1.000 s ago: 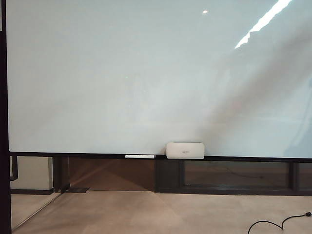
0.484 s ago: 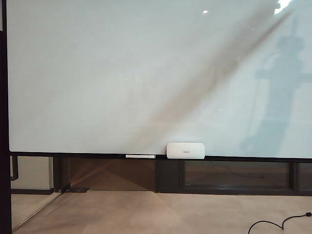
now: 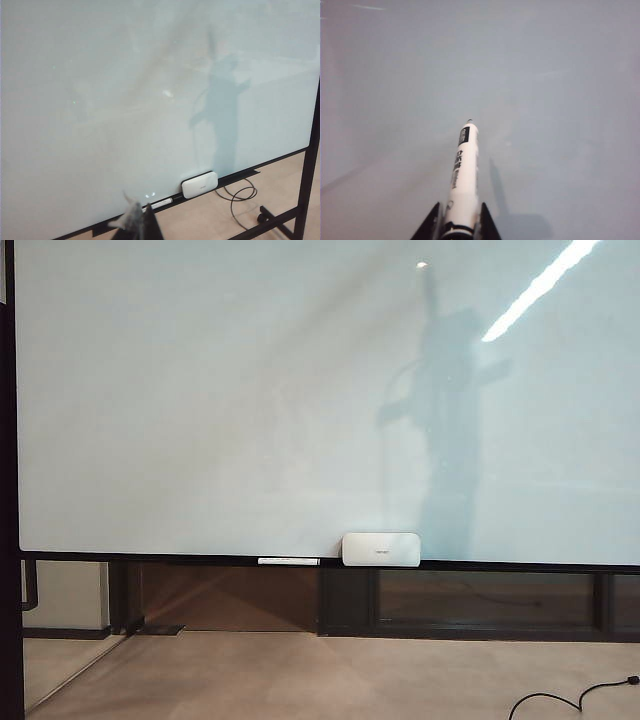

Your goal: Reach to the right to find the marker pen, pick it up, and write the number 13 on the whiteboard.

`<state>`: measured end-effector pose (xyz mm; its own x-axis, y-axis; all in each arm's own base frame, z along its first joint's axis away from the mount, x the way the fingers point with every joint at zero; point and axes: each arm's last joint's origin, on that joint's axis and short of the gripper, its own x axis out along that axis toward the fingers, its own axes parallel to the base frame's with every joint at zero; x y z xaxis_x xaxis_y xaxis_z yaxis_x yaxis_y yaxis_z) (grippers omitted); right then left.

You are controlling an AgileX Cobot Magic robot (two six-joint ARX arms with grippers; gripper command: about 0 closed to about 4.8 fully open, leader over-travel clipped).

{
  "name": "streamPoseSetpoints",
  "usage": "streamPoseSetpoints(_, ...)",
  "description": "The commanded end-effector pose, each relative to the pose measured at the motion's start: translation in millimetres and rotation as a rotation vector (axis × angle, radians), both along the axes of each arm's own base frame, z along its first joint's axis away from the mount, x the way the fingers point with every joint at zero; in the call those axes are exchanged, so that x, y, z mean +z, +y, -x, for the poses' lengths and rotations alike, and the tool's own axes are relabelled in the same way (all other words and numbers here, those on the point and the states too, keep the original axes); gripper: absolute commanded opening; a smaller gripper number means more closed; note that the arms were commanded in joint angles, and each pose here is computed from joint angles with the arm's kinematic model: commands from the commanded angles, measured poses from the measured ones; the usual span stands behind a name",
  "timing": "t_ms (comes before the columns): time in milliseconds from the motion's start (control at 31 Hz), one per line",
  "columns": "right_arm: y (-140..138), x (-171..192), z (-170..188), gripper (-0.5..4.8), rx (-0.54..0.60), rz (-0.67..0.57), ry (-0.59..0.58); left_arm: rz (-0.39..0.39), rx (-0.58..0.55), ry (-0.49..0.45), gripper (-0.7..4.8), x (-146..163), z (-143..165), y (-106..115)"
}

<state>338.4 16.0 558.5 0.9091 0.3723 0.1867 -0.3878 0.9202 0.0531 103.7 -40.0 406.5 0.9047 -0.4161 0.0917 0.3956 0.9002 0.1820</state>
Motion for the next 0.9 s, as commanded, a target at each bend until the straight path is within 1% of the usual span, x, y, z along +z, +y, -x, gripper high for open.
streamPoseSetpoints(32,29.4,-1.8,1.5,-0.05,0.093,-0.001,0.015,-0.013,0.007,-0.022,-0.05,8.3,3.8,1.5)
streamPoseSetpoints(226,76.3,-27.6,-23.2,-0.05,0.208,0.016,0.092,0.042,-0.008,-0.104,-0.05,20.6,5.3,1.7)
streamPoseSetpoints(290,93.4,-40.1,-34.3,-0.05,0.243,0.032,0.116,0.047,-0.007,-0.123,-0.05,22.4,3.6,1.1)
streamPoseSetpoints(420,121.0,-62.5,-53.5,-0.05,0.259,0.054,0.142,0.039,-0.007,-0.112,-0.05,21.2,-0.3,-0.4)
streamPoseSetpoints(549,145.0,-75.6,-68.0,-0.05,0.275,0.054,0.085,0.007,-0.006,-0.112,-0.05,19.8,-6.9,-2.8)
streamPoseSetpoints(645,157.8,-78.5,-73.2,-0.05,0.282,0.031,0.023,-0.017,-0.018,-0.125,-0.05,19.9,-8.2,-3.8)
streamPoseSetpoints(710,164.0,-77.5,-74.0,-0.05,0.287,0.016,-0.026,-0.02,-0.024,-0.125,-0.05,19.8,-8.9,-4.2)
streamPoseSetpoints(904,171.4,-68.6,-69.9,-0.05,0.168,-0.046,-0.116,-0.04,-0.022,-0.128,-0.05,19.2,-10.6,-4.9)
